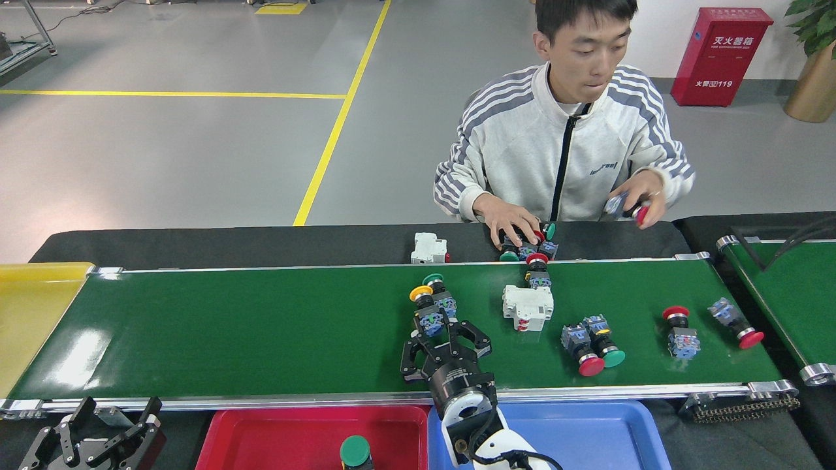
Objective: Pick switch part from conveyor to tray
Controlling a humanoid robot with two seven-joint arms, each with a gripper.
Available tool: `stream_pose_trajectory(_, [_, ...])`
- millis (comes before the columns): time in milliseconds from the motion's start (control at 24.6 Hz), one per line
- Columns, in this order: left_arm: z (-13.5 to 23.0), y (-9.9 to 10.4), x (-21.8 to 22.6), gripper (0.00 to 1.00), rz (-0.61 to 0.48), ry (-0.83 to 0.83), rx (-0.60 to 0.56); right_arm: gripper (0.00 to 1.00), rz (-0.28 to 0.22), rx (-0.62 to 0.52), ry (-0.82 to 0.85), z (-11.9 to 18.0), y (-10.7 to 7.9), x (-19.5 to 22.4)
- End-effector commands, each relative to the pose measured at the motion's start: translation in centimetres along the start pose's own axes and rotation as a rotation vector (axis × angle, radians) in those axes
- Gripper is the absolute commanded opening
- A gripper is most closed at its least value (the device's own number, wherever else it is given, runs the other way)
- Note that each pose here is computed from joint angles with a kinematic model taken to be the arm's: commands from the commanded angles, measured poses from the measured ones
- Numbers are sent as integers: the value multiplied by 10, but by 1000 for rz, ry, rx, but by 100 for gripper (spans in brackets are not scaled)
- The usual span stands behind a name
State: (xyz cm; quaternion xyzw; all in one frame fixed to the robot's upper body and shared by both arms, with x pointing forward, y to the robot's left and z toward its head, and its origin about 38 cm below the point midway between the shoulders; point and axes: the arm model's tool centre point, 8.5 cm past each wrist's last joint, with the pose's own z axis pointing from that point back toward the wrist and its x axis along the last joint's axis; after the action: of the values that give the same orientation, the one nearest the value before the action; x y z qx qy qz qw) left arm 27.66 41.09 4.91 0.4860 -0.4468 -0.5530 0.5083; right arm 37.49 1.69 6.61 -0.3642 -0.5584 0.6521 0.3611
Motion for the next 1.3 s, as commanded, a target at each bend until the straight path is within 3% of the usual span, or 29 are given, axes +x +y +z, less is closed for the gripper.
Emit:
stream_pose_trajectory(0, [-1, 10, -7, 100, -20, 4, 25, 2, 29, -66, -119, 16, -12, 17])
stream_pose_trajectory(41, [-1, 10, -6, 100, -20, 3, 26, 5, 34, -75, -167, 24, -13, 32])
stream_pose_trajectory(81, [-1, 10, -6, 100, -18, 3, 26, 19, 61, -81, -215, 31, -11, 49])
stream_pose_trajectory(122, [-2, 11, -6, 100, -18, 3, 28, 49, 98, -83, -258, 37, -8, 66])
stream_pose_trajectory(244, [-2, 11, -6, 100, -19, 1, 29, 96, 146, -98, -348, 54, 1, 100])
stream_pose_trajectory(489, [-2, 11, -6, 100, -17, 1, 29, 98, 105, -140, -379, 61, -10, 121])
stream_pose_trajectory(570, [-1, 10, -6, 100, -16, 5, 27, 98, 60, -179, -340, 66, -25, 113])
stream_pose_trajectory(652, [1, 8, -6, 100, -14, 7, 22, 97, -2, -187, -159, 64, -28, 79])
stream_pose_trajectory(733, [2, 9, -6, 100, -15, 7, 22, 98, -75, -208, 104, 77, -23, 42])
stream_pose_trajectory(774, [2, 9, -5, 100, -16, 5, 24, 98, -81, -233, 167, 85, -21, 32])
stream_pose_trajectory(855, [2, 11, 0, 100, -15, -7, 32, 98, -44, -284, 348, 114, -3, -8])
stream_pose_trajectory(937, [0, 19, 6, 100, -18, -20, 53, 98, -35, -264, 452, 132, 15, -36])
stream_pose_trajectory(1018, [-7, 30, 23, 100, -40, -45, 77, 98, -67, -189, 532, 151, 39, -60])
stream_pose_trajectory(1100, [-33, 46, 60, 100, -65, -92, 104, 98, -98, -145, 558, 159, 51, -76])
stream_pose_trajectory(1262, [-85, 53, 126, 100, -100, -125, 96, 98, -145, -164, 505, 146, 43, -83])
